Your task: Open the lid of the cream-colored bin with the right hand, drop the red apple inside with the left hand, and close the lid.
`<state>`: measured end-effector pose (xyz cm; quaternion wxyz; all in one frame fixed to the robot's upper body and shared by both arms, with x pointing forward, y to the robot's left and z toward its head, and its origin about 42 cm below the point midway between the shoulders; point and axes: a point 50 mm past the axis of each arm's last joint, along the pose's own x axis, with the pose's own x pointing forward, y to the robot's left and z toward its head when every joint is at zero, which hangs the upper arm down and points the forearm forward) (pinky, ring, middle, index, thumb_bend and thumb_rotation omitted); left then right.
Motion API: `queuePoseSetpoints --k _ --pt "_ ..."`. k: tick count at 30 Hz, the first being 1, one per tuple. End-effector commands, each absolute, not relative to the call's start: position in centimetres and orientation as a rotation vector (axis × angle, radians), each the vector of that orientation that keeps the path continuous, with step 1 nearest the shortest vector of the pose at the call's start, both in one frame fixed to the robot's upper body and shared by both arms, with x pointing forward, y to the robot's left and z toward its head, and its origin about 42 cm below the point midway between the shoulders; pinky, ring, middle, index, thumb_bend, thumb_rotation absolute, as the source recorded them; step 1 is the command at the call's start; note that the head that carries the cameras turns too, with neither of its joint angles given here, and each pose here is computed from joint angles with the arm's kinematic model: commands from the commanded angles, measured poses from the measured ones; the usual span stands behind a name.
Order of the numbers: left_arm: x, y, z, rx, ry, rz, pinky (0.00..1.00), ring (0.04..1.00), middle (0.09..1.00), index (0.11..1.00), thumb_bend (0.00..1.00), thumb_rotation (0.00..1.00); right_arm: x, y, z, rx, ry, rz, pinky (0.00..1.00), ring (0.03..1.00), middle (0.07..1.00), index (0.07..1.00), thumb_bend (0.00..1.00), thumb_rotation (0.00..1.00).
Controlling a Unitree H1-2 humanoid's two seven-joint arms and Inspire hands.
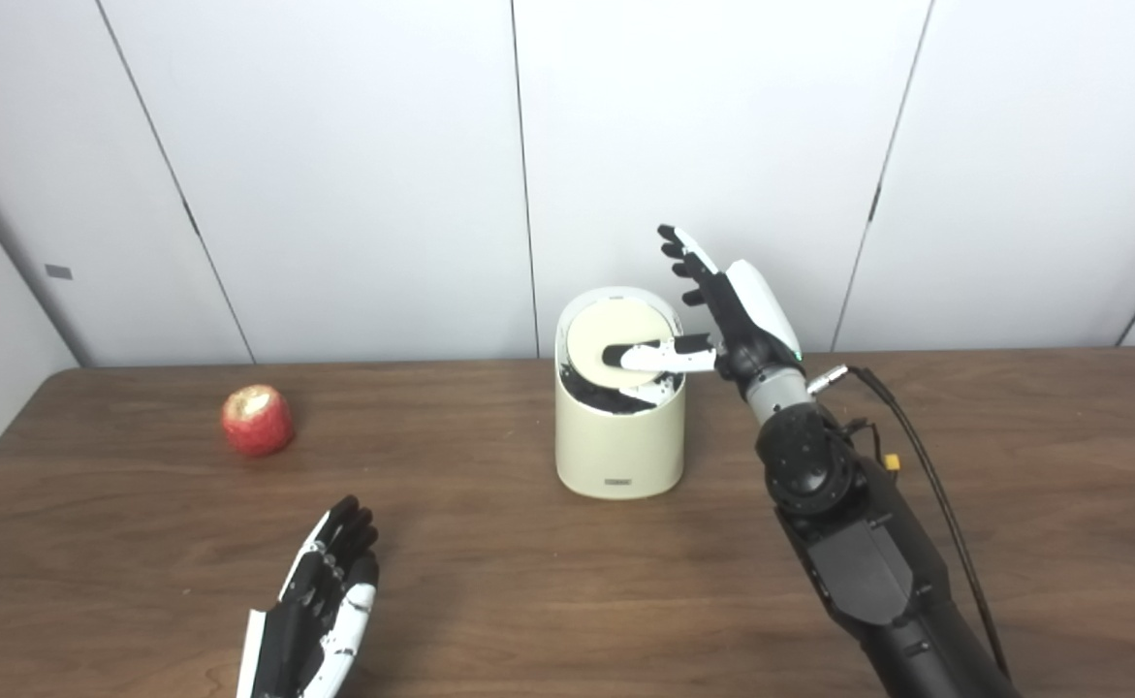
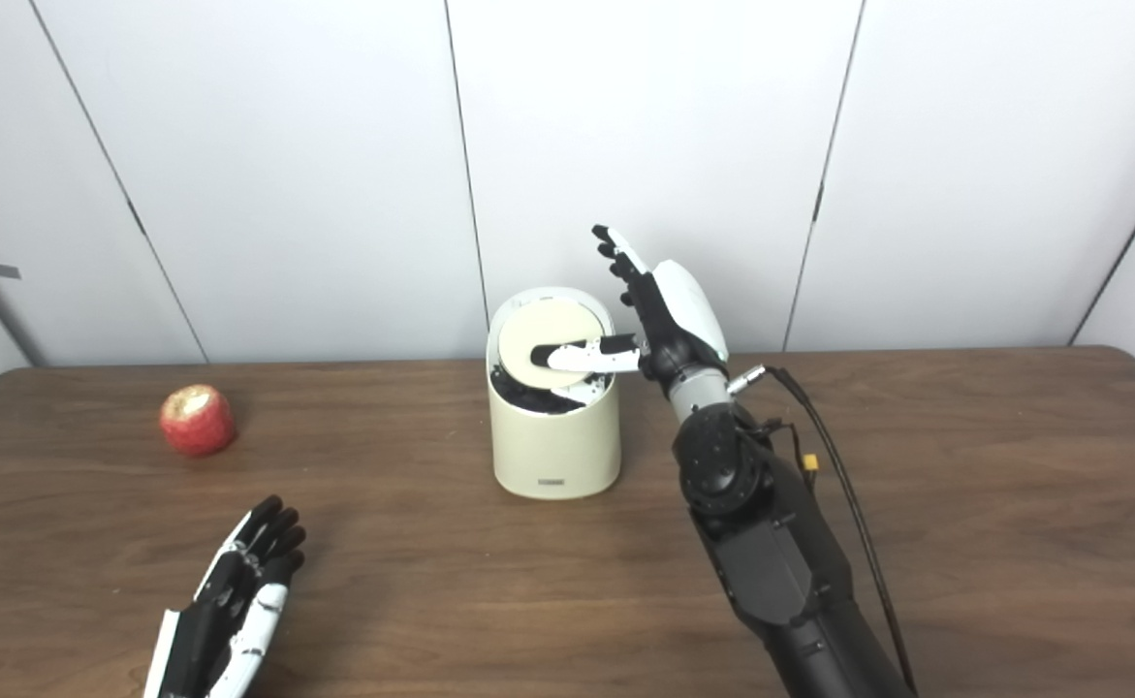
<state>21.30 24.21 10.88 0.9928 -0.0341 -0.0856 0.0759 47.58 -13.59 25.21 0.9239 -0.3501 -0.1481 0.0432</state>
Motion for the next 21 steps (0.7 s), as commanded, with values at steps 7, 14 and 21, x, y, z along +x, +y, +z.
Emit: queuePoseSetpoints --k 7,14,21 --pt "18.9 22.7 9.0 -0.111 -0.103 0.163 0.88 0.874 0.875 0.908 0.38 0.44 48.7 -13.3 29.0 -0.795 -0.476 0.069 0.76 0.869 0.897 0.935 0.94 0.32" --pt "19.0 22.8 9.1 -0.103 -0.103 0.165 0.89 0.876 0.878 0.903 0.39 0.47 48.4 -14.1 29.0 -0.885 -0.495 0.082 0.79 0.885 0.910 0.941 0.95 0.30" --pt "19.2 23.0 9.1 -0.107 -0.115 0.180 0.87 0.861 0.867 0.897 0.41 0.46 48.2 -14.1 28.7 -0.997 -0.536 0.109 0.82 0.892 0.903 0.939 0.96 0.27"
